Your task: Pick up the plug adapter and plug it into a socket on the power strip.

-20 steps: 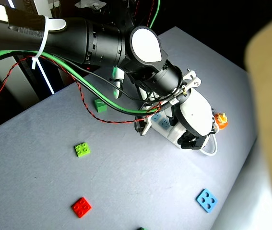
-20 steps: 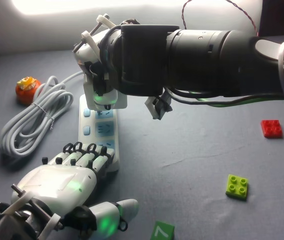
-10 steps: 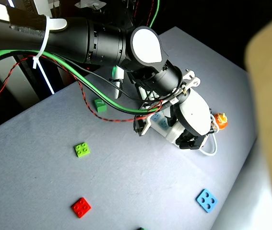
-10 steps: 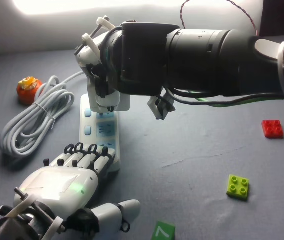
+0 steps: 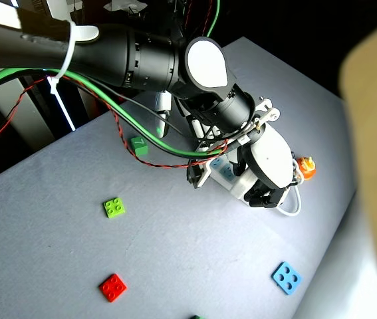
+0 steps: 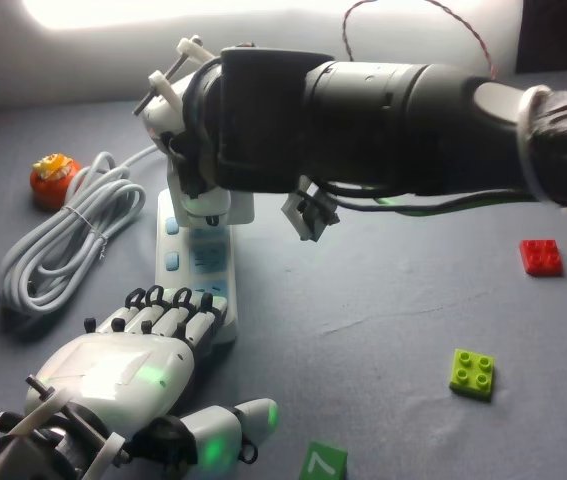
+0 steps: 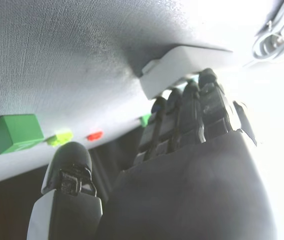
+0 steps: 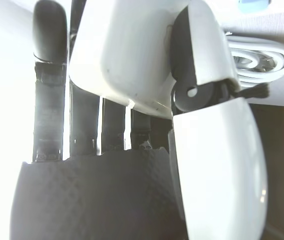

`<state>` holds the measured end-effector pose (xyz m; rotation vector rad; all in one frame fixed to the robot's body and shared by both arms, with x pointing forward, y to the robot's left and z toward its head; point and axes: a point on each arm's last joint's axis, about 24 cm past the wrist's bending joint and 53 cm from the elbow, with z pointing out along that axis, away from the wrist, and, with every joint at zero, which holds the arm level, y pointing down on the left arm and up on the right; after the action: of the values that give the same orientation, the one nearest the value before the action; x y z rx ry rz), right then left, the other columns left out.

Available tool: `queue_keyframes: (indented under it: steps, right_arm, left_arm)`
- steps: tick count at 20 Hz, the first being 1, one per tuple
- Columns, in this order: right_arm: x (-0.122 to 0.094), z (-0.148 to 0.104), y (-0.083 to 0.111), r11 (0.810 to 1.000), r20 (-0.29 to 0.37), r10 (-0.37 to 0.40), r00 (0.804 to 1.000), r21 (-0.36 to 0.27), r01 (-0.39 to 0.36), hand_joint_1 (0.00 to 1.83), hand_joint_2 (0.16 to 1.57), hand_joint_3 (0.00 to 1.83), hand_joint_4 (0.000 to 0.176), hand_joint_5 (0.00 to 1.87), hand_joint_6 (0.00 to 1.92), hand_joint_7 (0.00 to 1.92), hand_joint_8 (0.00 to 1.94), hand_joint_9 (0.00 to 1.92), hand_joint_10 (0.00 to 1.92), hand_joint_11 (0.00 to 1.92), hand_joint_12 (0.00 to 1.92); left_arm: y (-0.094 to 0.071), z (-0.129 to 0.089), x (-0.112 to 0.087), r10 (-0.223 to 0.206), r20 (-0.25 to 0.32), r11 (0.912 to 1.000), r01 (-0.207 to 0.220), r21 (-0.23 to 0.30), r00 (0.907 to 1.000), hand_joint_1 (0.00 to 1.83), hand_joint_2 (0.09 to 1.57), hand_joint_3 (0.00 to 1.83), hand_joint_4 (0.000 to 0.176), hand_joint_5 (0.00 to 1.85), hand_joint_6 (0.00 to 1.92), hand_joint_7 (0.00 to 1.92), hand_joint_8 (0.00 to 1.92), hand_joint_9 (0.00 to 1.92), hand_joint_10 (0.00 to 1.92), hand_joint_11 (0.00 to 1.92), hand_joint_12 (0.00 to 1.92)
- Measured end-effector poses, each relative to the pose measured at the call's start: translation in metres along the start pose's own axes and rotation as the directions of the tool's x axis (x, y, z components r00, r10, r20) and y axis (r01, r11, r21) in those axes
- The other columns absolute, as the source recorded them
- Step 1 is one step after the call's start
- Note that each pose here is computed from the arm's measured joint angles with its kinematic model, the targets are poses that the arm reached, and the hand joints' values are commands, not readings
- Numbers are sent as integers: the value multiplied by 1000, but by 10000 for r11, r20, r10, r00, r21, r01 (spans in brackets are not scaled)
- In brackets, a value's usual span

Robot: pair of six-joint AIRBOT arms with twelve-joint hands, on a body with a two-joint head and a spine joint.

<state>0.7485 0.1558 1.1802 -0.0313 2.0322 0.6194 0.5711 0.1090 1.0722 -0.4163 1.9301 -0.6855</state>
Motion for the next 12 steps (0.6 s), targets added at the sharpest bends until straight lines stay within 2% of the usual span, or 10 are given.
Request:
queue_keyframes:
  steps: [3, 7, 9, 12]
  right_arm:
    - [7, 1, 5, 9997, -15, -255, 9997, -8, 255, 1237, 1091, 0, 0, 949, 989, 1127, 801, 1278, 1, 765, 1153]
    - [16, 4, 6, 9986, -26, -532, 9986, -81, 531, 1247, 1120, 1, 0, 821, 1127, 1118, 862, 1267, 3, 748, 1167]
    - [17, 4, 5, 9982, -29, -577, 9983, -140, 577, 1245, 1102, 0, 0, 885, 1056, 1140, 807, 1278, 9, 757, 1165]
    - [14, 2, 2, 9990, -23, -372, 9993, -247, 372, 1247, 1100, 0, 0, 880, 1069, 1151, 785, 1284, 12, 769, 1165]
  left_arm:
    - [0, 0, 0, -6, 18, 10000, 6, -7, 10000, 14, 1263, 2, 0, 66, 6, 55, 7, 30, 7, 30, 16]
    - [0, 0, -2, -53, 53, 10000, 53, -19, 10000, 44, 1259, 1, 0, 58, 2, 44, 0, 16, 0, 6, 9]
    - [-1, 0, -2, -59, 56, 10000, 59, -17, 10000, 28, 1258, 1, 0, 59, 1, 45, 0, 20, 1, 11, 13]
    - [-1, 0, -2, -56, 51, 10000, 56, -9, 10000, 33, 1260, 0, 0, 43, 2, 27, 1, 4, 1, 1, 1]
